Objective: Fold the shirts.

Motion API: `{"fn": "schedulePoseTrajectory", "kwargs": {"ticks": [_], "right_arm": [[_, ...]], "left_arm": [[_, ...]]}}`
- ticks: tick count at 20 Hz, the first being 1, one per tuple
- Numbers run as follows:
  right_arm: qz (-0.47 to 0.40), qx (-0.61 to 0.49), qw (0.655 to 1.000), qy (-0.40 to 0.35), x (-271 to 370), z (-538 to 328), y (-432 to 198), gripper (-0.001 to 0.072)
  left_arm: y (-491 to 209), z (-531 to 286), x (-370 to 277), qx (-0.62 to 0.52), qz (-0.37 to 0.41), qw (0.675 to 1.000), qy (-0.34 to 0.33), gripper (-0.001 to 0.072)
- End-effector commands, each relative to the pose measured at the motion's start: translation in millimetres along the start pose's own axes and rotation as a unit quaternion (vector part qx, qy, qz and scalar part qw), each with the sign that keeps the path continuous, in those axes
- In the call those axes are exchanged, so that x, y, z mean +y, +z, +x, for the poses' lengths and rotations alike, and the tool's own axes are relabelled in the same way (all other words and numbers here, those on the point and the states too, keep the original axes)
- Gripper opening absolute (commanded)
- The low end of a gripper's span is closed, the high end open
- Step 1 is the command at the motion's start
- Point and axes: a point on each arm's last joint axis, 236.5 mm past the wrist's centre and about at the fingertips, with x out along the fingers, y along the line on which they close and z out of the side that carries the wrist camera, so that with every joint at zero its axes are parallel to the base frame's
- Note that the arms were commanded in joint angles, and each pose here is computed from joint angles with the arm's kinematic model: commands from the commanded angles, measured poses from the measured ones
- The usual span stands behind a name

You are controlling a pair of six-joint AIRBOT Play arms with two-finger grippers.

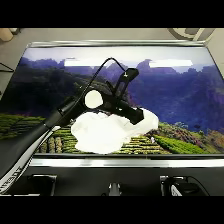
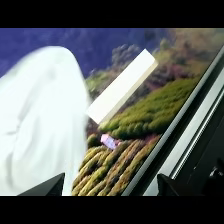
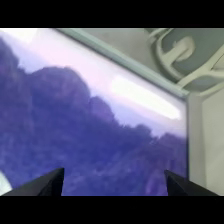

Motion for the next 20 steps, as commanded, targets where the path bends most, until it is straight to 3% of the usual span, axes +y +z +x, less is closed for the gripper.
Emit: {"fn": "schedulePoseTrajectory", "kwargs": {"ticks": [1, 4, 5, 6, 8, 12, 18, 20], "right_arm": [[-0.008, 0.199, 0.969, 0.148, 72.3, 74.6, -86.9, 0.0687], [0.004, 0.294, 0.914, 0.279, 160.9, 135.4, -164.1, 0.0670], [0.024, 0.310, 0.895, 0.319, 192.2, 147.4, -184.5, 0.0670], [0.048, 0.320, 0.878, 0.352, 219.1, 154.7, -198.5, 0.0670], [0.090, 0.336, 0.847, 0.402, 260.0, 161.8, -218.1, 0.0676], [0.117, 0.359, 0.824, 0.422, 285.1, 172.4, -240.3, 0.0706], [0.128, 0.381, 0.810, 0.427, 298.4, 184.7, -259.5, 0.0713], [0.130, 0.391, 0.804, 0.429, 303.1, 189.0, -266.8, 0.0712]], "left_arm": [[-43.6, -42.1, 97.5, 0.110, -0.028, 0.987, 0.111, 0.0708], [-83.6, -103.0, 180.1, 0.132, -0.139, 0.968, 0.163, 0.0707], [-111.1, -112.6, 196.4, 0.144, -0.175, 0.959, 0.169, 0.0692], [-140.3, -117.6, 207.1, 0.156, -0.204, 0.951, 0.174, 0.0614], [-208.6, -119.1, 217.1, 0.183, -0.258, 0.932, 0.179, 0.0609], [-283.0, -91.1, 201.6, 0.192, -0.317, 0.918, 0.144, 0.0610], [-301.0, -46.4, 195.1, 0.198, -0.322, 0.917, 0.124, 0.0608], [-298.9, -38.5, 199.2, 0.192, -0.318, 0.920, 0.129, 0.0575]]}}
